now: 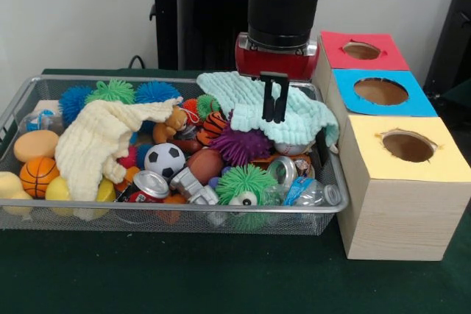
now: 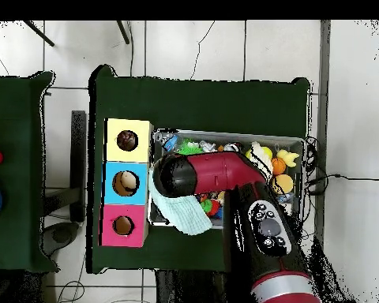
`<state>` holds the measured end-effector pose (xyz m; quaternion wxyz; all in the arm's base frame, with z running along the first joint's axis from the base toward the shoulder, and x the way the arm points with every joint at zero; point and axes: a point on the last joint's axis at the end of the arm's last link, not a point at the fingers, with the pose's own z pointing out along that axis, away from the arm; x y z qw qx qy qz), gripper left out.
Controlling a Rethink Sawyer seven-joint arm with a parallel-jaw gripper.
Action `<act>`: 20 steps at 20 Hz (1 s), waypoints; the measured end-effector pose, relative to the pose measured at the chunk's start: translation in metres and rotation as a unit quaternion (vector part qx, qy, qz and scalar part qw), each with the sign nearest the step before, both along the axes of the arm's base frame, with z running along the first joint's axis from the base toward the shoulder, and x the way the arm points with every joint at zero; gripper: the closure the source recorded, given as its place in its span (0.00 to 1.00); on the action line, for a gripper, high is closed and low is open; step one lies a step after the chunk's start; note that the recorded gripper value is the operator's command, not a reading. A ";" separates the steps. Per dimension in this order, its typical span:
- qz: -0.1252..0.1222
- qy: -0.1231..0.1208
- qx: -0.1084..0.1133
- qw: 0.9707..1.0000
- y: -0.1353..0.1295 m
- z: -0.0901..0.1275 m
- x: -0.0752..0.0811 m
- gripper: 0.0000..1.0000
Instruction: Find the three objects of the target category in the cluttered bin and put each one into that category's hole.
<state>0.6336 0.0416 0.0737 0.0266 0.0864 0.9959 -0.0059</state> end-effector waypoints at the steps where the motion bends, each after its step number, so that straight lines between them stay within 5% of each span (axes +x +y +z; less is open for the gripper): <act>1: 0.001 0.002 0.001 1.000 0.002 -0.003 -0.001 1.00; 7: 0.004 0.021 0.006 1.000 0.008 -0.021 -0.012 1.00; 20: 0.003 0.028 0.010 1.000 0.004 -0.021 -0.047 1.00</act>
